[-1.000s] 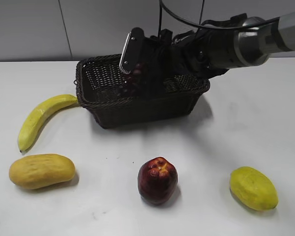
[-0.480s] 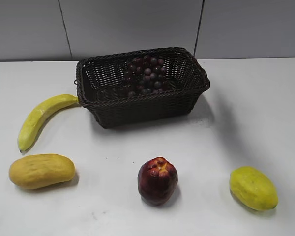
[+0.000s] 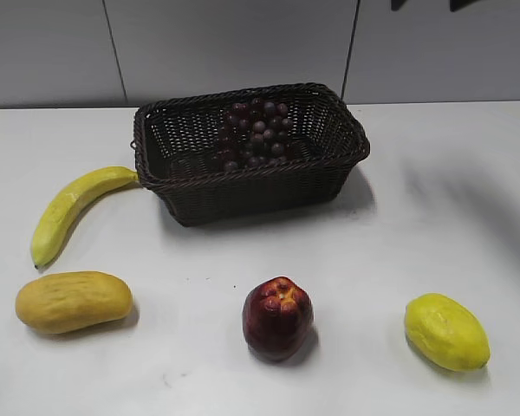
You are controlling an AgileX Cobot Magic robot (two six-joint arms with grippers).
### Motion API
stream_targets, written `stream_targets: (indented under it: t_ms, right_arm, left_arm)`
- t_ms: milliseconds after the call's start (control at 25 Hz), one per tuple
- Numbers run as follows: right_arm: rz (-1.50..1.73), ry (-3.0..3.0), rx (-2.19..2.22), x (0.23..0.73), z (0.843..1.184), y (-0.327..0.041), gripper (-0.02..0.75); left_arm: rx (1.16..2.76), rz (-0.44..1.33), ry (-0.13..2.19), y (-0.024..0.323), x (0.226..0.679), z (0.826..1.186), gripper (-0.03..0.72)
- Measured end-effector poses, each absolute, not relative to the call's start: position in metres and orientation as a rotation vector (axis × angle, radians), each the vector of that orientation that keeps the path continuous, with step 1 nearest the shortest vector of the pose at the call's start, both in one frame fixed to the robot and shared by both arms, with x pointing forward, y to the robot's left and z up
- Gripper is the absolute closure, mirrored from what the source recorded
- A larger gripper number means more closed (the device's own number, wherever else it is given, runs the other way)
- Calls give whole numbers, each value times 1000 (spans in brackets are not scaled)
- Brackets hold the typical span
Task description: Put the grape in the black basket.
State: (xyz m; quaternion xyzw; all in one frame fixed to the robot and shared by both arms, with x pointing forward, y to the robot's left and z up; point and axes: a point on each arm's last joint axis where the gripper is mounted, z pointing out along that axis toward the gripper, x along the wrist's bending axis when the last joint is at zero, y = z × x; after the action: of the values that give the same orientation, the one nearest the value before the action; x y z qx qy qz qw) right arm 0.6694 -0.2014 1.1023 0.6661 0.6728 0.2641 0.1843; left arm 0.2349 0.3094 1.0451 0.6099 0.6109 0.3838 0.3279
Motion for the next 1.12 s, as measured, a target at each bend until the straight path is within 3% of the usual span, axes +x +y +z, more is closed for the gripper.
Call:
stream_targets:
  t_ms: [240, 520, 840, 1120]
  right_arm:
    - [433, 2089, 1918, 655, 1091, -229, 146]
    - [410, 2120, 1890, 627, 1101, -234, 146]
    - [351, 2164, 1901, 548, 1105, -248, 147]
    - [313, 2187, 1916, 472, 1079, -261, 147]
  left_arm:
    - [1597, 1005, 1599, 309, 235, 1045, 471]
    - [1597, 1005, 1599, 309, 235, 1045, 471]
    - [1597, 1005, 1599, 309, 235, 1045, 471]
    - [1597, 1005, 1599, 309, 235, 1045, 471]
